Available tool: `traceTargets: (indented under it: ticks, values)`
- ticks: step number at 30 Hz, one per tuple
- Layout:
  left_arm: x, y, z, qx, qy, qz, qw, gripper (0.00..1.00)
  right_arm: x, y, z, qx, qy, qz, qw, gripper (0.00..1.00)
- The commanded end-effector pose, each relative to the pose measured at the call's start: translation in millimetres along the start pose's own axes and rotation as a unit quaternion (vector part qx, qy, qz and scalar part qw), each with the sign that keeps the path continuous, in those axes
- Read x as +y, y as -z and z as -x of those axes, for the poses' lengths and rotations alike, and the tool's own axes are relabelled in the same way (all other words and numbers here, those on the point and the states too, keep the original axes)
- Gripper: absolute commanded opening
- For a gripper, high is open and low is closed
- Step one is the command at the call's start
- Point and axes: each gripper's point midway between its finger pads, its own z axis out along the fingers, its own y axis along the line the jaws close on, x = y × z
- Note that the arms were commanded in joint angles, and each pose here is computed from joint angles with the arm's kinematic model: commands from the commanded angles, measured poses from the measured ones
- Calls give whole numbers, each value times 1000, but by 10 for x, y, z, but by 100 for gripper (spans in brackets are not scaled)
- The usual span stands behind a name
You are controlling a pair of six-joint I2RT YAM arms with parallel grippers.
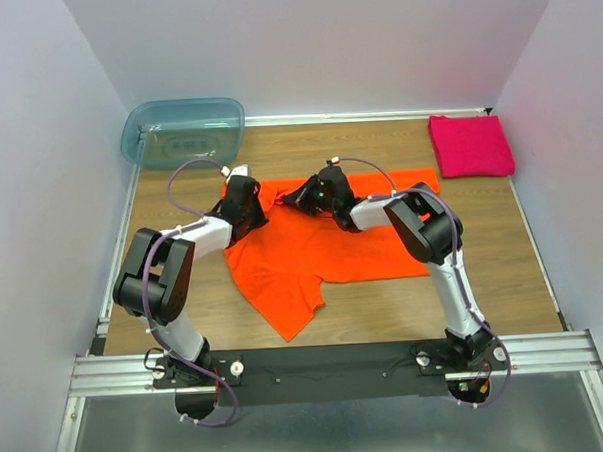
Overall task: Fold and stack the t-shirts
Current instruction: Fold the tshirt
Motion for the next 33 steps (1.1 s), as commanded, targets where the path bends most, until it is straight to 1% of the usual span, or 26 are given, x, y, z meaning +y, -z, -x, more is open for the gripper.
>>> traceTargets:
  ticks: [1,2,3,5,10,13,16,18,21,25,30,33]
  values:
    - [-37,-5,121,-9,5,-8,1000,15,56,3,-17,-5,9,7,1000,1]
    - [-20,-5,126,-8,6,-6,1000,6,88,22,8,-8,13,9,1000,1]
    - [-33,4,148,-9,7,-9,1000,5,102,38,4,-8,15,9,1000,1]
    - [-28,27,161,-4,8,-10,1000,0,100,77,-8,-5,18,6,1000,1]
    - [40,94,277,3,16,-14,1000,0,162,225,-28,10,36,1,999,1]
    - [55,137,286,24,21,-28,999,0,219,324,-58,32,42,2,999,1]
    - [26,163,233,57,24,-45,997,0,212,398,-86,52,55,0,997,1]
    - [64,173,156,79,28,-46,995,0,167,459,-98,63,68,-15,996,1]
    - [77,221,121,92,34,-52,994,0,124,551,-123,80,78,-23,993,1]
    - [108,305,90,104,38,-55,992,0,-54,679,-165,103,79,-38,991,1]
    - [135,380,-162,156,37,-69,985,0,-184,770,-265,140,82,-46,986,1]
    - [123,418,-265,174,43,-79,981,0,-192,783,-329,157,82,-42,983,1]
